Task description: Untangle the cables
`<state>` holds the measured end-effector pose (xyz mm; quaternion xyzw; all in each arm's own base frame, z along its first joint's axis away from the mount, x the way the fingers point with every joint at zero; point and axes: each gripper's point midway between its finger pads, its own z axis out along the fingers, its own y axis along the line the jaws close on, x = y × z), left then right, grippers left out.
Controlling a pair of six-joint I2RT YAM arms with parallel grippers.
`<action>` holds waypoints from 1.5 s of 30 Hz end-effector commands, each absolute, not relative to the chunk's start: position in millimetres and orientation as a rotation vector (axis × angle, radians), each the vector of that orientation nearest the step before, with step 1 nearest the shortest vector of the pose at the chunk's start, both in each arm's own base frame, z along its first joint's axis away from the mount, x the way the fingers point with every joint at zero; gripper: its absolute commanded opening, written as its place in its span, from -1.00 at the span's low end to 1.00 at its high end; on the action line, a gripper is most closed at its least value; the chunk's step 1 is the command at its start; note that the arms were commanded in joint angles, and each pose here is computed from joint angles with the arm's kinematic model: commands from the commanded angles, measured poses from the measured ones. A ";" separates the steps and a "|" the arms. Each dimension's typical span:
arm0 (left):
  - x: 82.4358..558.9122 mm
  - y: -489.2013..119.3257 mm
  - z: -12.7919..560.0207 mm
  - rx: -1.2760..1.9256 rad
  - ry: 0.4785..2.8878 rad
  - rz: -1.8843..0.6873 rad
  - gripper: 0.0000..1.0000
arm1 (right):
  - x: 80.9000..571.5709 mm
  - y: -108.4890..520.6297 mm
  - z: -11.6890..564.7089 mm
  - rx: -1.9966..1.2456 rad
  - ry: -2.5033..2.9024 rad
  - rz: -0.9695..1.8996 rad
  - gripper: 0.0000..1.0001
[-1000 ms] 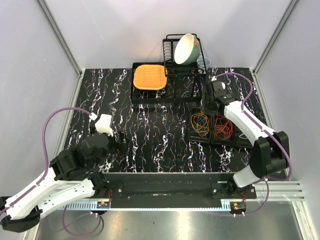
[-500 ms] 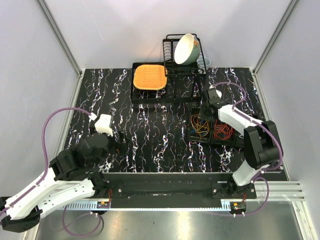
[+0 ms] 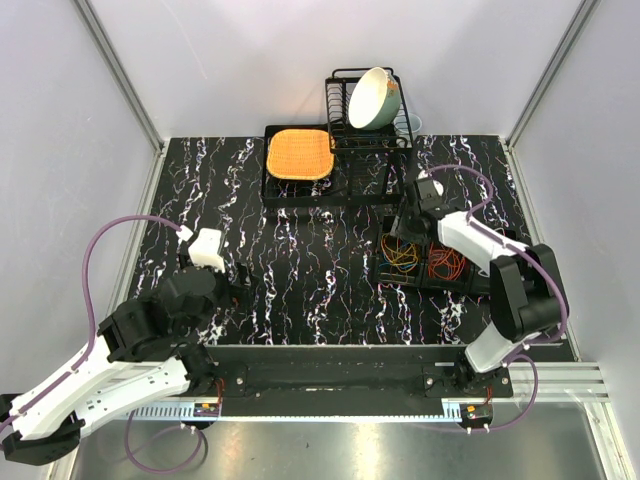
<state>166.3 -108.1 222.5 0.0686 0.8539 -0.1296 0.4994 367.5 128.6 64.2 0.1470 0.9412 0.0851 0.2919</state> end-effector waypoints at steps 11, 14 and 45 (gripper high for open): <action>171.6 -107.0 227.4 0.128 2.037 -0.307 0.98 | 371.6 128.2 239.0 0.276 2.149 0.381 0.64; 173.2 -107.0 224.8 0.133 2.045 -0.287 0.97 | 357.5 133.6 238.0 0.234 2.105 0.455 0.68; 339.8 16.9 151.0 -0.270 1.552 0.280 0.97 | 286.0 166.5 227.0 -0.007 1.977 0.809 0.78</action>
